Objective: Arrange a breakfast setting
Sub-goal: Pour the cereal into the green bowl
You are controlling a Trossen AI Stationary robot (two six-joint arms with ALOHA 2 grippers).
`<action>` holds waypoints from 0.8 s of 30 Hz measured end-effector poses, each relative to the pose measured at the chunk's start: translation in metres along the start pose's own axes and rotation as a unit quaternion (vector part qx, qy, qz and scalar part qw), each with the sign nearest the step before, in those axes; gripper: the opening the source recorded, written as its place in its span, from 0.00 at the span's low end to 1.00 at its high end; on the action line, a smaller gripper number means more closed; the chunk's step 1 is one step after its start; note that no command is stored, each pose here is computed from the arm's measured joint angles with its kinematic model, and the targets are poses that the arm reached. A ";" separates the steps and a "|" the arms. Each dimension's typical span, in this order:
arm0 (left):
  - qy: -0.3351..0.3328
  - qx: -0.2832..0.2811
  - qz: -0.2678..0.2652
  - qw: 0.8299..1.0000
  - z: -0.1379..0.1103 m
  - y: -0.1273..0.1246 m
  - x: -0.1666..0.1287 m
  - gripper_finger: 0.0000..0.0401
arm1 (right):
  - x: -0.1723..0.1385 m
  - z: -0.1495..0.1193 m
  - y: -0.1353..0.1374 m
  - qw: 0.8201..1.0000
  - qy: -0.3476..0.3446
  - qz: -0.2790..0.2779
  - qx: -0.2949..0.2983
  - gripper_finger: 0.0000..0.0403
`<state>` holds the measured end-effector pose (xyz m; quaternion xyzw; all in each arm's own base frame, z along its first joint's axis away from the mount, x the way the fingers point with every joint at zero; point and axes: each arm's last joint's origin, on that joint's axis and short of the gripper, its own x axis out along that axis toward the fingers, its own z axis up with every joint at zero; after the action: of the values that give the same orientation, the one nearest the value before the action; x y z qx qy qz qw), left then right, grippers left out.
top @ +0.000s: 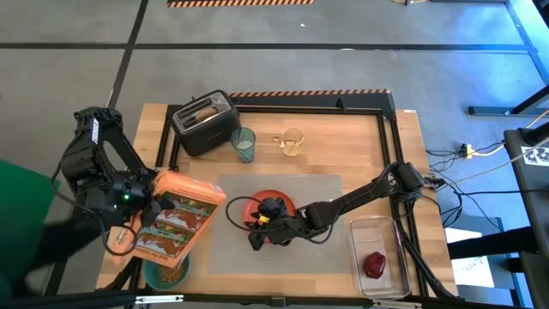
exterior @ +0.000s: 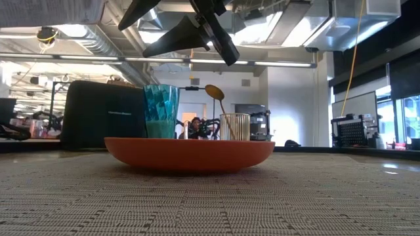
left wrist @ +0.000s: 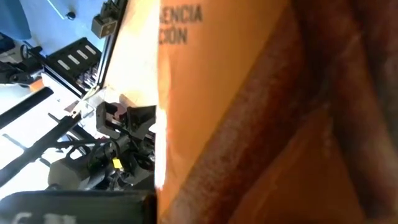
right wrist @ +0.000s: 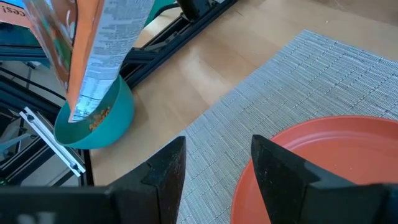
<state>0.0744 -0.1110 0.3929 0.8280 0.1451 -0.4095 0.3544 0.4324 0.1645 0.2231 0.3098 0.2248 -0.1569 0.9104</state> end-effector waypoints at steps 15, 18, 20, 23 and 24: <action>-0.004 0.018 -0.014 1.000 0.004 0.002 0.003 0.30 | 0.000 0.000 0.001 1.000 -0.002 0.002 0.002 0.43; 0.000 0.023 -0.011 1.000 0.005 0.003 0.003 0.30 | 0.000 0.000 0.001 1.000 -0.002 0.003 0.002 0.43; 0.000 0.025 -0.009 1.000 0.006 0.003 0.002 0.30 | 0.000 0.000 0.001 1.000 -0.002 0.002 0.002 0.43; 0.000 0.025 -0.008 1.000 0.006 0.003 0.002 0.30 | 0.000 0.000 0.001 1.000 -0.002 0.002 0.002 0.43; 0.000 0.026 -0.007 1.000 0.006 0.004 0.003 0.30 | 0.000 0.000 0.000 1.000 -0.002 0.002 0.002 0.43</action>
<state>0.0744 -0.1183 0.3900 0.8361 0.1402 -0.4156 0.3295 0.4327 0.1646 0.2236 0.3114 0.2222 -0.1556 0.9107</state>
